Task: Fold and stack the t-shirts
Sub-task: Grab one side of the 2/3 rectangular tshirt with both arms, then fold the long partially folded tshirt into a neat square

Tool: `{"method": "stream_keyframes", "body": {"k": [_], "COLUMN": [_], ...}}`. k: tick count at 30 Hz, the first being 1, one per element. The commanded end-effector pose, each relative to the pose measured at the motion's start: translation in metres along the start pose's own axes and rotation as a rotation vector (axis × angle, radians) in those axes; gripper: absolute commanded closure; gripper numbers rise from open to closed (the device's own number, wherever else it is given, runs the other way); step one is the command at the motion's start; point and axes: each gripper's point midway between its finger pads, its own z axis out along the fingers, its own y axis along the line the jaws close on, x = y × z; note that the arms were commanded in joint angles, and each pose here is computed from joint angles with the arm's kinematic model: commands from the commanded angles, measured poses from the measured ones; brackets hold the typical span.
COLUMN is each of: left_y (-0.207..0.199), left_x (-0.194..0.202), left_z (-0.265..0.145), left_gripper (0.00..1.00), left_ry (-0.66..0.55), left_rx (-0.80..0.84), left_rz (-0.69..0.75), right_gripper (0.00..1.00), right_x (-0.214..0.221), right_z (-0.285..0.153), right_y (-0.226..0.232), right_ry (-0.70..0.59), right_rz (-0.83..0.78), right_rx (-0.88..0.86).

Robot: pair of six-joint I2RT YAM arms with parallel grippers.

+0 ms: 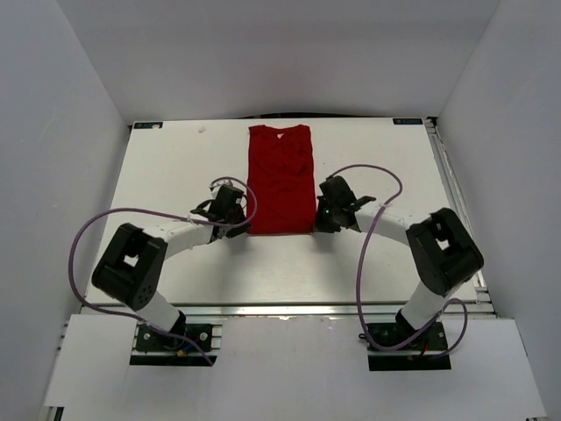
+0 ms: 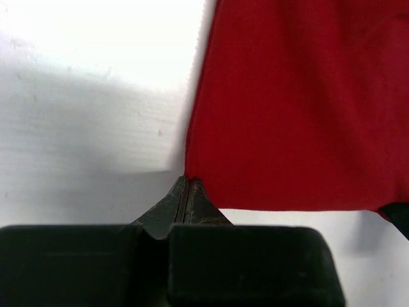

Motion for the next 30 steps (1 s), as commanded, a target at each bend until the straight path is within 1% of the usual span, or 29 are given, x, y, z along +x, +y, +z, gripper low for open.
{"method": "stream_keyframes", "body": {"k": [1, 5, 7, 9, 10, 11, 12, 13, 14, 15, 16, 17, 19, 21, 22, 24, 26, 30], "left_y": [0.002, 0.005, 0.007, 0.005, 0.001, 0.0, -0.002, -0.008, -0.012, -0.014, -0.022, -0.024, -0.03, -0.033, -0.035, -0.044, -0.048, -0.052], "left_x": [-0.003, 0.005, 0.021, 0.027, 0.04, 0.047, 0.05, 0.067, 0.074, 0.078, 0.092, 0.098, 0.107, 0.108, 0.107, 0.104, 0.091, 0.079], "left_z": [-0.026, -0.05, -0.056, -0.067, -0.071, -0.075, -0.08, -0.084, -0.087, -0.091, -0.098, -0.101, -0.114, -0.122, -0.13, -0.144, -0.158, -0.174], "left_gripper": [1.0, 1.0, 1.0, 1.0, 1.0, 1.0, 1.0, 1.0, 1.0, 1.0, 1.0, 1.0, 1.0, 1.0, 1.0, 1.0, 1.0, 1.0], "left_ry": [-0.027, -0.046, -0.029, -0.037, -0.023, -0.015, -0.027, -0.008, -0.003, -0.017, -0.006, -0.006, -0.032, -0.048, -0.069, -0.09, -0.132, -0.164], "left_rx": [-0.001, 0.022, 0.026, 0.036, 0.047, 0.045, 0.051, 0.072, 0.082, 0.088, 0.117, 0.117, 0.13, 0.144, 0.154, 0.191, 0.206, 0.208], "left_rz": [0.034, 0.027, 0.04, 0.038, 0.066, 0.064, 0.066, 0.1, 0.079, 0.076, 0.104, 0.085, 0.076, 0.062, 0.039, 0.023, -0.014, -0.01], "right_gripper": [1.0, 1.0, 1.0, 1.0, 1.0, 1.0, 1.0, 1.0, 1.0, 1.0, 1.0, 1.0, 1.0, 1.0, 1.0, 1.0, 1.0, 1.0], "right_x": [0.007, 0.034, 0.041, 0.061, 0.065, 0.067, 0.078, 0.08, 0.086, 0.096, 0.097, 0.106, 0.11, 0.117, 0.113, 0.115, 0.108, 0.1], "right_z": [-0.021, -0.042, -0.052, -0.058, -0.061, -0.068, -0.071, -0.078, -0.081, -0.084, -0.091, -0.095, -0.105, -0.115, -0.123, -0.133, -0.146, -0.166], "right_y": [-0.002, -0.007, -0.005, -0.011, -0.012, -0.01, -0.014, -0.013, -0.011, -0.018, -0.018, -0.021, -0.023, -0.029, -0.027, -0.031, -0.026, -0.019], "right_ry": [-0.003, 0.027, 0.025, 0.059, 0.062, 0.053, 0.075, 0.066, 0.072, 0.094, 0.083, 0.104, 0.095, 0.108, 0.083, 0.086, 0.059, 0.038], "right_rz": [-0.051, -0.102, -0.113, -0.127, -0.128, -0.132, -0.139, -0.134, -0.145, -0.14, -0.142, -0.148, -0.143, -0.15, -0.144, -0.147, -0.146, -0.154], "right_rx": [0.0, -0.005, -0.019, -0.01, -0.011, -0.026, -0.018, -0.029, -0.037, -0.02, -0.03, -0.02, -0.028, -0.013, -0.027, -0.014, -0.036, -0.065]}}
